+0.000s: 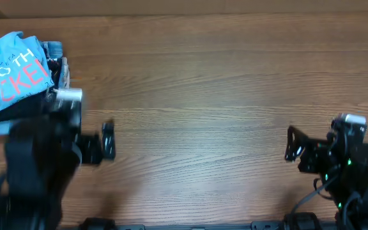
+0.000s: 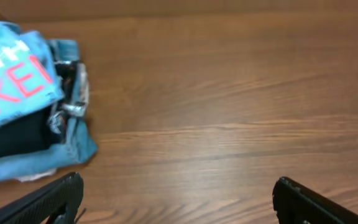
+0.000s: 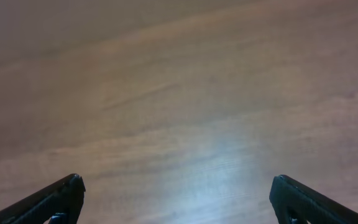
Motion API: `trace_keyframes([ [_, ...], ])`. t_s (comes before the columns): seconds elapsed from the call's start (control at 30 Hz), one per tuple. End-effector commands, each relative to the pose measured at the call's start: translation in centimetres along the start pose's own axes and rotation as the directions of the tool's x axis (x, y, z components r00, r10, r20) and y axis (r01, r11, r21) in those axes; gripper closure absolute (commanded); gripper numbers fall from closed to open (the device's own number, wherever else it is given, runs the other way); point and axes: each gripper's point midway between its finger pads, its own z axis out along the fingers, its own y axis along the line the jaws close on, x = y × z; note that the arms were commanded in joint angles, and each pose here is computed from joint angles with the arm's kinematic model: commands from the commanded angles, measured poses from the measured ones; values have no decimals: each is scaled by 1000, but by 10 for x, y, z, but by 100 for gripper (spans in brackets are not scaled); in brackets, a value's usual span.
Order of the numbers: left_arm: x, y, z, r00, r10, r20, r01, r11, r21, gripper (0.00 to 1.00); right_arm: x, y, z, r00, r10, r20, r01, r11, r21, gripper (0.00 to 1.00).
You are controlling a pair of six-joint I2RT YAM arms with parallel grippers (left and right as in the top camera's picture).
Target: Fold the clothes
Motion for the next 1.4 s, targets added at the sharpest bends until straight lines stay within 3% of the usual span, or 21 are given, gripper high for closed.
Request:
trace_keyframes([
  [0.0, 21, 9, -6, 999, -13, 39, 14, 999, -45, 0, 16, -5, 2, 998, 10, -55, -9, 1000, 20, 0],
  [0.1, 38, 10, -15, 1000, -12, 27, 14, 999, -43, 0, 32, -9, 0, 993, 13, -120, -8, 999, 37, 0],
  [0.37, 90, 13, -23, 986, -10, -169, 1, 998, -56, 0, 42, -11, -1, 987, 15, -159, -7, 999, 47, 0],
  [0.73, 96, 13, -24, 981, -10, -194, -1, 998, -57, 0, 42, -13, -2, 988, 13, -152, -5, 998, 57, 0],
  [0.87, 96, 13, -24, 981, -10, -194, -1, 998, -57, 0, 36, -28, -13, 996, 29, -86, -17, 992, 127, 0],
  [1.03, 96, 13, -24, 981, -10, -194, -1, 998, -57, 0, 20, -16, -27, 991, 5, 135, -9, 1000, 28, 0],
  [1.17, 96, 13, -24, 981, -10, -194, -1, 998, -57, 0, 19, -5, -17, 940, -88, 329, 109, 993, -45, 0],
  [1.37, 96, 13, -24, 981, -10, -194, -1, 998, -57, 0, 25, 6, 24, 860, -78, 505, 169, 976, -138, 0],
])
